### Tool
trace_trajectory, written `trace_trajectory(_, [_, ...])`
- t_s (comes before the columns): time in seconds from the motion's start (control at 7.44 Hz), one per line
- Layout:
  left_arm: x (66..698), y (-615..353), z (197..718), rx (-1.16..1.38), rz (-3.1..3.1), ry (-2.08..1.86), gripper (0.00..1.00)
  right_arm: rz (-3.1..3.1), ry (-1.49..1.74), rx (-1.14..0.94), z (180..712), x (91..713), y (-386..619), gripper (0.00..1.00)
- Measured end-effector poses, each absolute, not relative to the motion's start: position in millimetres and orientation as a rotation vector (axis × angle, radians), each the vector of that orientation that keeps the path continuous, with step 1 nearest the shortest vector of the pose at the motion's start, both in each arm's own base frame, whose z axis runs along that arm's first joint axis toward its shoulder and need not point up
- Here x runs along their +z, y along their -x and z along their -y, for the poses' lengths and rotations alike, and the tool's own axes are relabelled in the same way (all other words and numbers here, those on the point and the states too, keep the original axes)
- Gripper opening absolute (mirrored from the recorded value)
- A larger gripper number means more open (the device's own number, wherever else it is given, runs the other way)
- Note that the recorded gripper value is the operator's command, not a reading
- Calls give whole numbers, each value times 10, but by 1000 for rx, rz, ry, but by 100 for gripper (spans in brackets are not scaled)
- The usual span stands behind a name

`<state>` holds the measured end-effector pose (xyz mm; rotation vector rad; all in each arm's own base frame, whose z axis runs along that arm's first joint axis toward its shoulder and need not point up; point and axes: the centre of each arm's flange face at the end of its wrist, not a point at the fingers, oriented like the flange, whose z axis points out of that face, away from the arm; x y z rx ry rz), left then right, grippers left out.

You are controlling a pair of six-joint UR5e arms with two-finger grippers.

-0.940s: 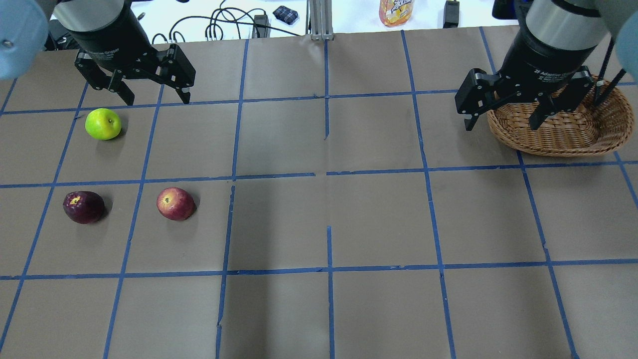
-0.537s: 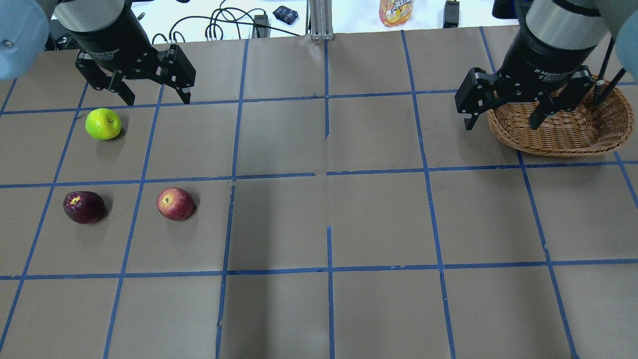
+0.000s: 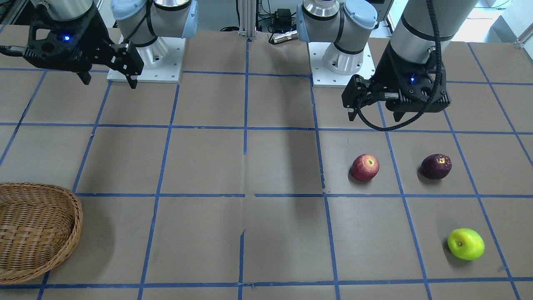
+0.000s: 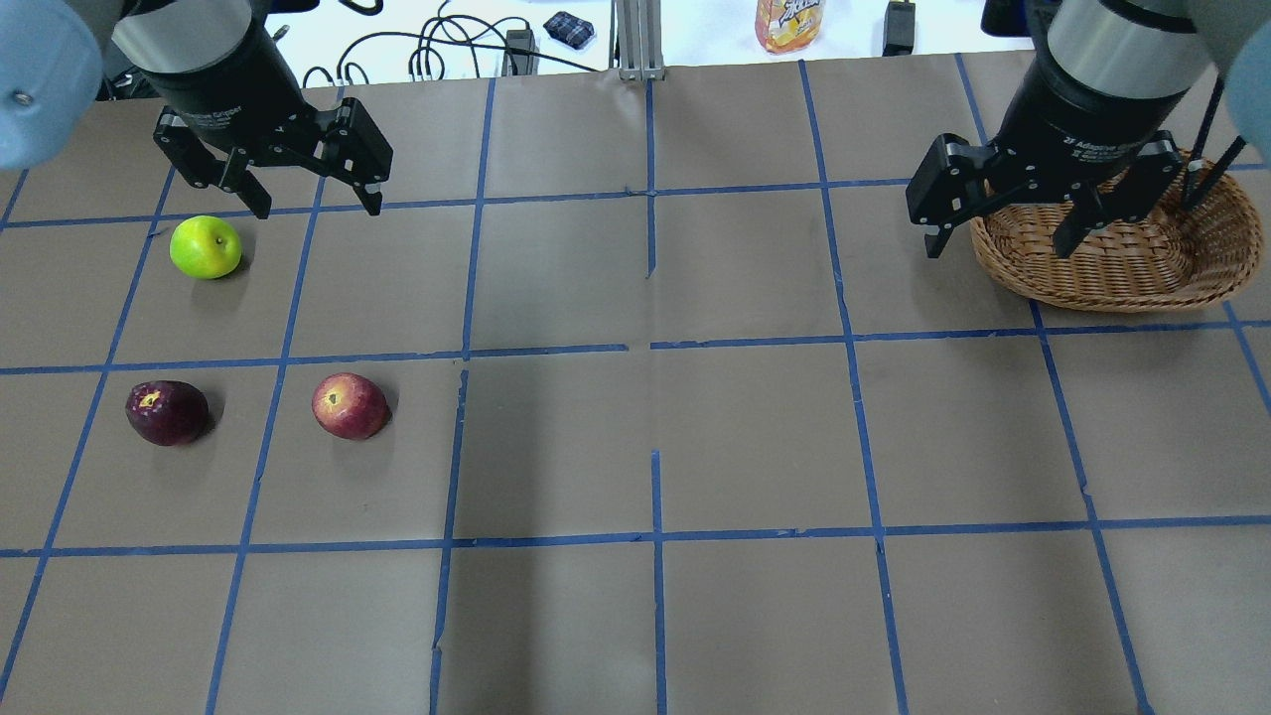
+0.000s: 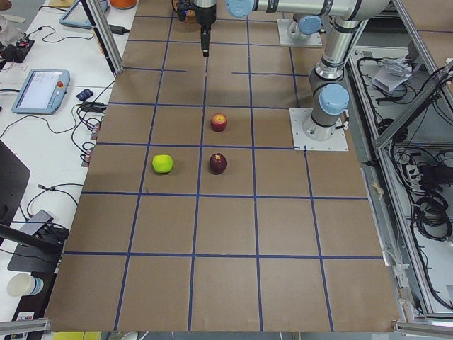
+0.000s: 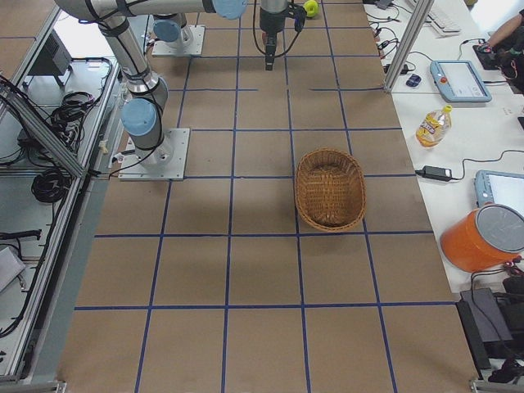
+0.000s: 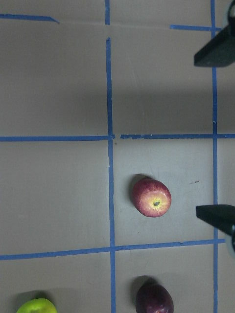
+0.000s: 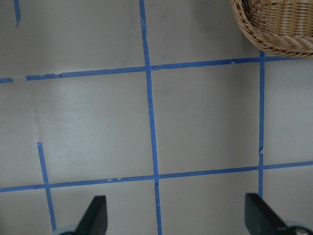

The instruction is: Put all apples into basket

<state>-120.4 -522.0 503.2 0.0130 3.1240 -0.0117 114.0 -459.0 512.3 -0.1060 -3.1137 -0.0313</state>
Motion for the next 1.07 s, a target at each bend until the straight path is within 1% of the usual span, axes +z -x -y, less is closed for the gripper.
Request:
trace_trajectory(0.27, [4973,1179,5198,23,-3125,-10,100,3115,106,7,4615,5140,-1143,100])
trace_trajectory(0.54, [4684,978,5242,117,-3128,33,100,3114,104,19,4619,5146,-1144,100])
trace_trajectory(0.81, [4270,533,5289,243,-3138,110,100,3113,103,19,4622,5140,-1145,100])
trace_trajectory(1.07, [3648,-43,5333,302,-3168,31,100,3111,97,18,4625,5131,-1143,100])
